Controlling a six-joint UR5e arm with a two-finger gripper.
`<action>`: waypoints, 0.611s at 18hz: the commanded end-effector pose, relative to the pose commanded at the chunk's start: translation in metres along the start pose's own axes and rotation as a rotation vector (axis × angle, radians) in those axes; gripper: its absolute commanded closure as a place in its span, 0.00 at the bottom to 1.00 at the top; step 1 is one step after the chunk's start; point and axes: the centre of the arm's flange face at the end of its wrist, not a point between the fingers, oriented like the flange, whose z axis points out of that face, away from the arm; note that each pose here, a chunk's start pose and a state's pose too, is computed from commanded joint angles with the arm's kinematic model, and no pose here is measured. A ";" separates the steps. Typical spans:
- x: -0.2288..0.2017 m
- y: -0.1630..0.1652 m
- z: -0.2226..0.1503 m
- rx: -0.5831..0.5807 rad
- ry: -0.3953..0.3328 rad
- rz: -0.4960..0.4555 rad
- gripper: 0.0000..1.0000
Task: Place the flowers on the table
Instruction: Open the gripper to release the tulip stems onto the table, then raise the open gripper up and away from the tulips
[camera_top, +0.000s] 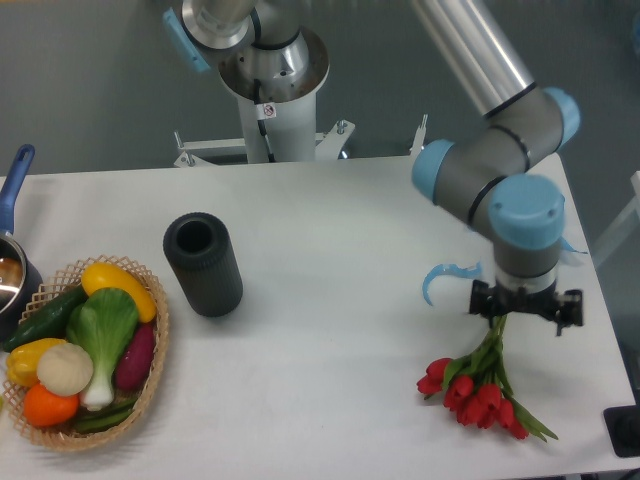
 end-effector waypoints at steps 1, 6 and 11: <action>-0.004 0.005 -0.002 0.013 0.005 0.009 0.00; -0.015 0.025 -0.001 0.015 0.025 0.000 0.00; -0.018 0.032 0.002 0.025 0.034 0.142 0.00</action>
